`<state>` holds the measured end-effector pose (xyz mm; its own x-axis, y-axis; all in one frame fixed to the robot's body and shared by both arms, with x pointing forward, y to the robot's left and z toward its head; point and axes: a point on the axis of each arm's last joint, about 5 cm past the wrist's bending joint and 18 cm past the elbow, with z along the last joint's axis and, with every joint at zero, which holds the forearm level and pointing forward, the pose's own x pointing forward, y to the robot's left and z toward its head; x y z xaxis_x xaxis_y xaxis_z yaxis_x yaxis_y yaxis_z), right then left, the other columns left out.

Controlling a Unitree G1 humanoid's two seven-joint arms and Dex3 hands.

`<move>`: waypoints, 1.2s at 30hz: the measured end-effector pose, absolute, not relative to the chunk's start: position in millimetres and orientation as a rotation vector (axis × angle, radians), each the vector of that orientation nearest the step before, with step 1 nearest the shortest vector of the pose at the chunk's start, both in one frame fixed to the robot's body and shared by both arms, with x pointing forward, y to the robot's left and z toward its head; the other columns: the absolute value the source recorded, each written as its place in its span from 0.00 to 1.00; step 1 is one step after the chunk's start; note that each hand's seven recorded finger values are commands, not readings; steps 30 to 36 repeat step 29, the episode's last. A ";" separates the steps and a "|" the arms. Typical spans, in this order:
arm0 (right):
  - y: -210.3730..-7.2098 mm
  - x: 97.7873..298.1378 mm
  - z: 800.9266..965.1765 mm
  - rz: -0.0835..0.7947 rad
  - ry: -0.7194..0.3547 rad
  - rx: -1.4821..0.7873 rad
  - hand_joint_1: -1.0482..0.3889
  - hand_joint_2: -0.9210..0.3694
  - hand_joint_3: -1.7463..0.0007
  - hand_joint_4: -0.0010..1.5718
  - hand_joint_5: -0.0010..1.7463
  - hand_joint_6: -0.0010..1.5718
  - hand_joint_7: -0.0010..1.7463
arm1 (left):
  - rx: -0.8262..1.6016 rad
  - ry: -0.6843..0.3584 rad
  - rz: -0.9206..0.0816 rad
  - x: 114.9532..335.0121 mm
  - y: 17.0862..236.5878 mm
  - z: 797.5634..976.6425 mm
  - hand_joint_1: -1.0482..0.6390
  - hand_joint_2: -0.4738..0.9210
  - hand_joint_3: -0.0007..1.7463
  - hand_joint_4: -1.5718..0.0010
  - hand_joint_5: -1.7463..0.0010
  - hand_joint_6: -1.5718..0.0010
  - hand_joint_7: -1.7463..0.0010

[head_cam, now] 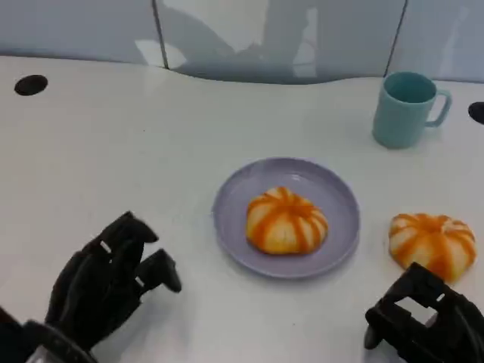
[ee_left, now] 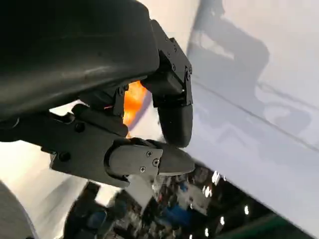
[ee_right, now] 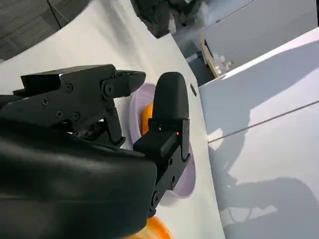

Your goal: Grasp the bread from the table and place it into the plate.

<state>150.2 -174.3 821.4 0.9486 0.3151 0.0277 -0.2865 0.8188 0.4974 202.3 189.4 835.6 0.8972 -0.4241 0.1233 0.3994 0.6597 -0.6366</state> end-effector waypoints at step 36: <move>-181.3 144.9 815.6 0.299 0.068 0.501 0.27 0.00 0.92 0.47 0.90 0.41 0.82 | -0.711 0.096 -0.365 186.1 179.8 825.1 0.29 1.00 0.10 0.43 0.00 0.61 0.00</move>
